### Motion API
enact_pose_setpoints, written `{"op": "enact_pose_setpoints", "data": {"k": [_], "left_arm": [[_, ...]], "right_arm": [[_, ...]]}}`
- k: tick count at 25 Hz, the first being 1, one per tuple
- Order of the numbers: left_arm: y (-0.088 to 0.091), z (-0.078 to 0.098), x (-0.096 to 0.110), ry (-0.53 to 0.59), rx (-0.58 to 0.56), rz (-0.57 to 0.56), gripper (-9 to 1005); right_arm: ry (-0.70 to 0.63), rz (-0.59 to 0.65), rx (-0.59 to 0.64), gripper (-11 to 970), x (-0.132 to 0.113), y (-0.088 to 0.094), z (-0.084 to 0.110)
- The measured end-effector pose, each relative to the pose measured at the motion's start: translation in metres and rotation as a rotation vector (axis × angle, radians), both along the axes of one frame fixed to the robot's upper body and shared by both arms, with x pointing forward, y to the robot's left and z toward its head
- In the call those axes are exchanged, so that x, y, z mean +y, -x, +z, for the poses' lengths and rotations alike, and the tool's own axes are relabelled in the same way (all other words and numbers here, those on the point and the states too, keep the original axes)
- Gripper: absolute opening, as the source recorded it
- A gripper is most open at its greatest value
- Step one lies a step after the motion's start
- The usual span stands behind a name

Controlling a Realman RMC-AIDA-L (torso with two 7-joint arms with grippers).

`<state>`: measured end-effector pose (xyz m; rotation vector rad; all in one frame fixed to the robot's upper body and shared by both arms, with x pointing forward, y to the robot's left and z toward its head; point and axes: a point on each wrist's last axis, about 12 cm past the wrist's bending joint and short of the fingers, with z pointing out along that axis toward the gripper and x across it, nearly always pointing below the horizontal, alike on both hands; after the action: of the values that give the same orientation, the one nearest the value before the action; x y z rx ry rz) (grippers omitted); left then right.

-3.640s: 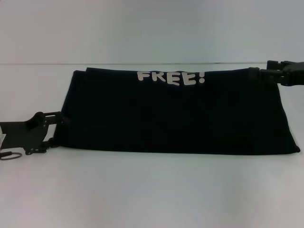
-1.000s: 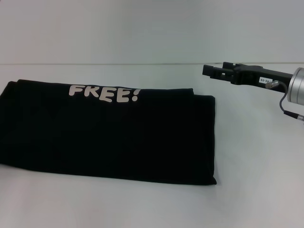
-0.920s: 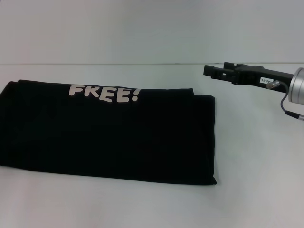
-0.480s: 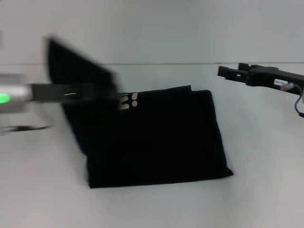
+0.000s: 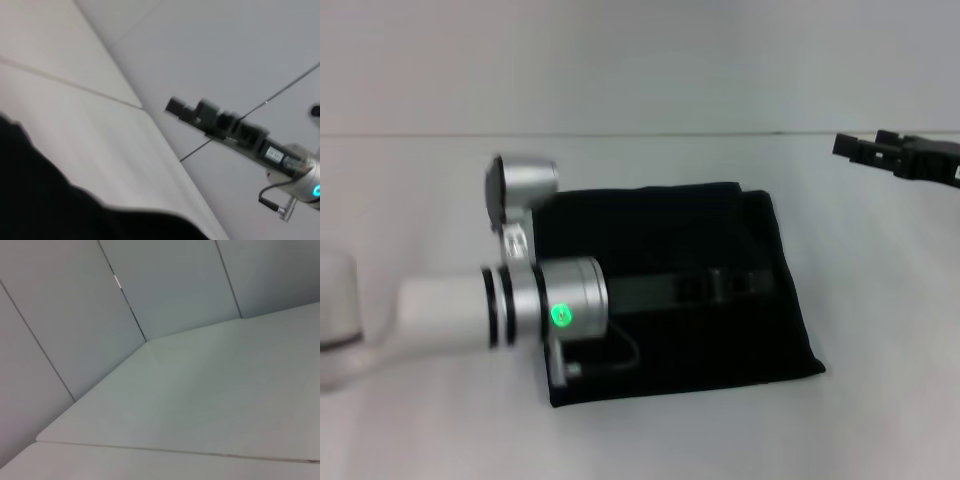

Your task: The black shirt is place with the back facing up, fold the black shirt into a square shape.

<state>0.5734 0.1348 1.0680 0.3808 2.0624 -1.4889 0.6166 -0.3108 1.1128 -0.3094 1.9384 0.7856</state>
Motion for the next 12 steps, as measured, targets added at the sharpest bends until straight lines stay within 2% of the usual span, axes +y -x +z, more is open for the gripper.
{"op": "enact_pose_setpoints", "data": {"k": [2, 5, 7, 8, 9, 12], "left_arm": [[0.01, -0.007, -0.007, 0.034, -0.027, 0.004, 92], [0.018, -0.008, -0.014, 0.071, -0.04, -0.013, 204], [0.021, -0.005, -0.016, 0.106, -0.043, -0.04, 279], [0.026, 0.003, -0.017, 0.165, -0.055, -0.099, 300], [0.026, 0.003, -0.017, 0.165, -0.055, -0.099, 321], [0.029, 0.013, -0.008, 0.218, -0.091, -0.147, 384]], "right_arm": [[0.003, 0.003, 0.001, 941, 0.0, 0.0, 0.0], [0.006, 0.009, 0.013, 941, -0.002, 0.0, 0.0], [0.005, 0.016, 0.029, 941, -0.001, 0.001, -0.001], [0.004, 0.02, 0.041, 941, -0.001, 0.002, -0.002], [0.005, 0.022, 0.059, 941, -0.002, 0.003, -0.004], [0.002, 0.036, 0.151, 941, -0.002, 0.004, -0.005]]}}
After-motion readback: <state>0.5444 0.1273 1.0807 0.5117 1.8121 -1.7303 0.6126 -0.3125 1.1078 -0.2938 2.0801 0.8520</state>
